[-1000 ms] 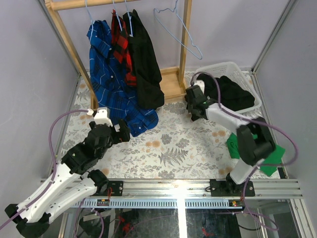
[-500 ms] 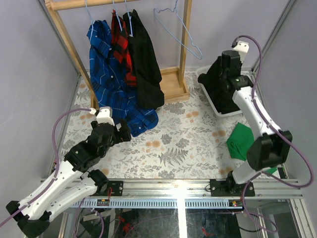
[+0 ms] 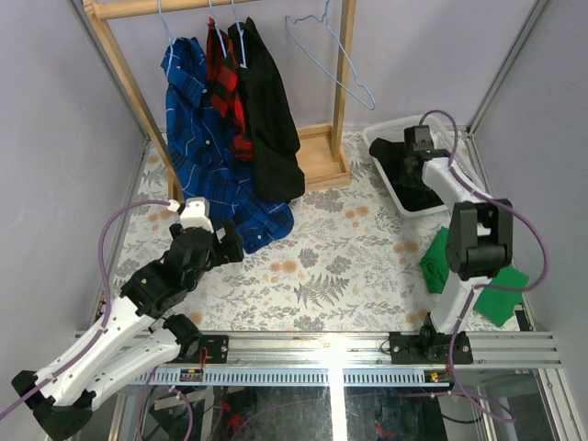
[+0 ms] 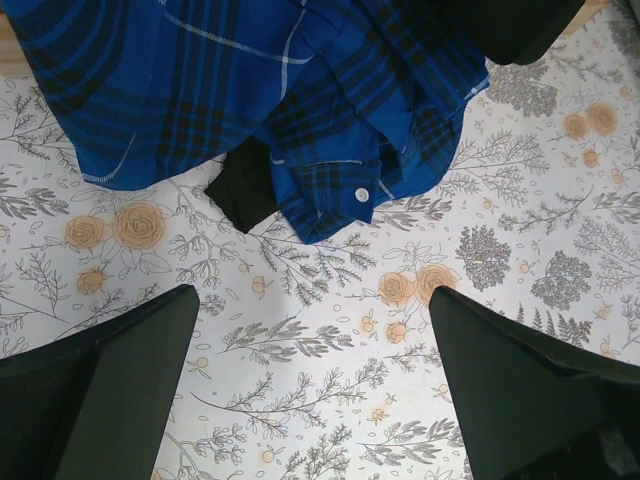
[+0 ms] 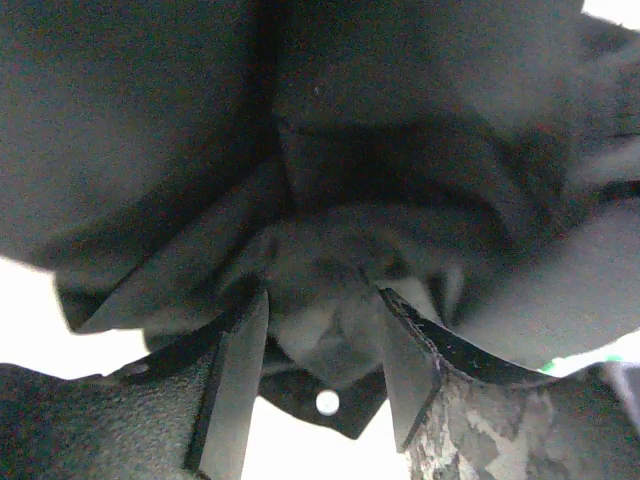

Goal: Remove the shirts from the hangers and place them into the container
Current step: Place the shirt in the bin, then adjust the shirt in the bin.

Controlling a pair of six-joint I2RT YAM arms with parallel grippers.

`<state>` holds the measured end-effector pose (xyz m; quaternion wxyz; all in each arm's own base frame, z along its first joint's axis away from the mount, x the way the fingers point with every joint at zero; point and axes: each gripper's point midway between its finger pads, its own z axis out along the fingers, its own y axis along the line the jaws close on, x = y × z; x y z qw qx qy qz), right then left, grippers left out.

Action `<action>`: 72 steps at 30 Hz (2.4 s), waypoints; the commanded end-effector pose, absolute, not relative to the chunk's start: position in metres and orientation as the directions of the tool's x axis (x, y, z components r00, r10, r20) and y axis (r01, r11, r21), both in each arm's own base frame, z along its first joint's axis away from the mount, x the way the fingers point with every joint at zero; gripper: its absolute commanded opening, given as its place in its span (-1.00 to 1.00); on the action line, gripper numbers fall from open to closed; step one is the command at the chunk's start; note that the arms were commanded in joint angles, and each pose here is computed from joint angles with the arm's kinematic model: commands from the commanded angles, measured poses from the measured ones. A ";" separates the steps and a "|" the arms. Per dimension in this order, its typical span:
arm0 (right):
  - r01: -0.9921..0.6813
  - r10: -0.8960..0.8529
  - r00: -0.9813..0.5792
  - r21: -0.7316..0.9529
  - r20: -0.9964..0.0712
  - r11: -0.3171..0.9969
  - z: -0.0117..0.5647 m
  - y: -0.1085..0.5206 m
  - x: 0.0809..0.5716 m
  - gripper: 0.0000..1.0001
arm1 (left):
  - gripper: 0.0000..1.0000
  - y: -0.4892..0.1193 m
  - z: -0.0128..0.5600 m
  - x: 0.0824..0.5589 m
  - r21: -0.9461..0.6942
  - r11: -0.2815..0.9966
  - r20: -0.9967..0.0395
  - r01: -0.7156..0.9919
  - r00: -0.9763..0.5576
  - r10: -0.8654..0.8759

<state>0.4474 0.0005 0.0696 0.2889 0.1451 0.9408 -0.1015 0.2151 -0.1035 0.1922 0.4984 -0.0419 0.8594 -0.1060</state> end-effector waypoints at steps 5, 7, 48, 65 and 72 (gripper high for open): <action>0.253 0.215 -0.533 0.088 -0.819 0.964 0.228 0.016 0.464 0.29 | 1.00 -0.101 0.204 0.218 -0.244 0.970 -0.856 0.016 -0.474 -0.207; 0.240 0.221 -0.518 0.107 -0.826 0.965 0.230 0.020 0.470 0.34 | 1.00 -0.099 0.206 0.218 -0.250 0.968 -0.860 0.008 -0.461 -0.218; 0.371 0.293 -0.625 0.055 -0.724 0.927 0.123 -0.004 0.455 -0.09 | 1.00 -0.100 0.205 0.217 -0.245 0.970 -0.857 0.014 -0.471 -0.209; 0.217 0.262 -0.513 0.172 -0.817 0.961 0.208 0.014 0.448 0.22 | 1.00 -0.099 0.204 0.218 -0.239 0.971 -0.859 0.009 -0.469 -0.207; -0.166 0.340 -0.295 0.398 -0.893 0.902 0.273 0.074 0.388 0.80 | 1.00 -0.096 0.207 0.218 -0.246 0.969 -0.863 -0.007 -0.454 -0.222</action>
